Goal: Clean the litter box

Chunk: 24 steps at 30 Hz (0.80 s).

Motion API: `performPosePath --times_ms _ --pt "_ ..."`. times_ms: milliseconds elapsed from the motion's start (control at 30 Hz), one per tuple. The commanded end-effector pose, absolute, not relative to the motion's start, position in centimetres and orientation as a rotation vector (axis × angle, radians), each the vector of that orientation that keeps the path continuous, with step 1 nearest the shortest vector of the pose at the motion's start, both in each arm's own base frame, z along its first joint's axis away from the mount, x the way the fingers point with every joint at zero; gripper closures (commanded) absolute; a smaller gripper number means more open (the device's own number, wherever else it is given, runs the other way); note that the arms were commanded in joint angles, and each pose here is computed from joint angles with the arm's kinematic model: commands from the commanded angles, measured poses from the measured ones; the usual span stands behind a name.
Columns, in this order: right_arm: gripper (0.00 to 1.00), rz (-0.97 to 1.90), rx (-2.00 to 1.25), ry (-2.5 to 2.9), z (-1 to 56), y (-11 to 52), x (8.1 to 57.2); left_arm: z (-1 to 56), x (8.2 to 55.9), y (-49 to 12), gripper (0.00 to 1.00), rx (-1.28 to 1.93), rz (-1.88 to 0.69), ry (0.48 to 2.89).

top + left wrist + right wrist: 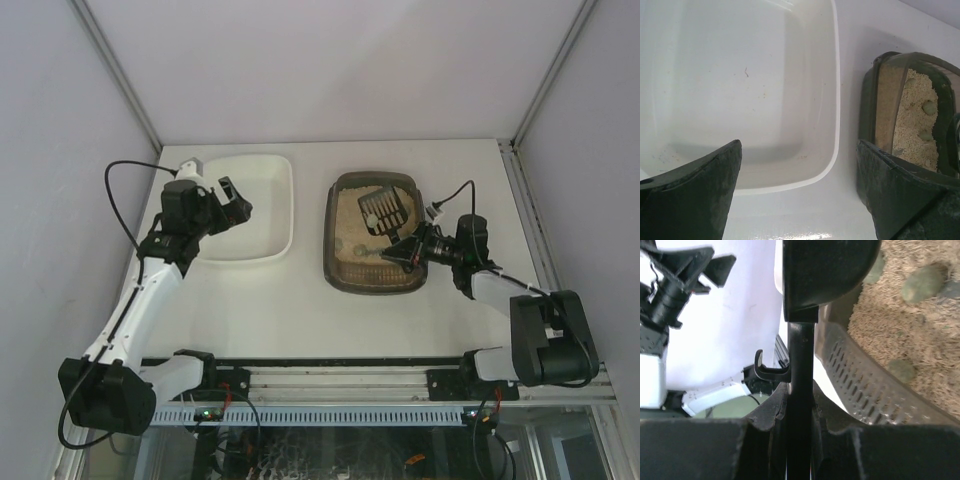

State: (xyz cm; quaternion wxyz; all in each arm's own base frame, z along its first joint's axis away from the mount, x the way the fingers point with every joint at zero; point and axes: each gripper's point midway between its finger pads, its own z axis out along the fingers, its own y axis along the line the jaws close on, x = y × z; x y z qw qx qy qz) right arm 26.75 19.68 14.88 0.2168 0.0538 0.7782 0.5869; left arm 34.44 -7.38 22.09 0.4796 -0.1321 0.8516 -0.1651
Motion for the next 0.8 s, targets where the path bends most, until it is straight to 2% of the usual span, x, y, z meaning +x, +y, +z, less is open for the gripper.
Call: performPosePath --times_ms 0,67,200,367,500,600,767 --pt "1.0 1.717 0.191 2.033 16.5 19.0 28.1 22.5 34.1 -7.1 0.0 -0.302 -0.411 2.053" --pt "1.0 1.762 0.135 2.072 16.4 20.5 27.4 22.4 34.1 -7.0 0.0 -0.307 -0.41 2.053" --pt "1.0 1.764 0.278 1.995 16.8 18.1 28.9 22.4 34.1 -6.6 0.0 -0.336 -0.405 2.047" --pt "1.0 1.671 0.009 2.181 15.9 23.0 26.6 22.0 33.6 -7.4 0.0 -0.3 -0.464 2.082" --pt "1.0 1.803 0.224 1.985 17.8 20.2 28.7 22.0 33.3 -7.1 0.0 -0.308 -0.455 2.069" --pt "1.0 1.911 0.205 2.004 16.9 21.9 27.7 22.4 33.4 -6.6 0.0 -0.32 -0.428 2.071" --pt "1.0 1.931 0.283 1.97 15.9 21.5 27.7 24.2 32.8 -8.0 0.0 -0.125 -0.581 2.06"
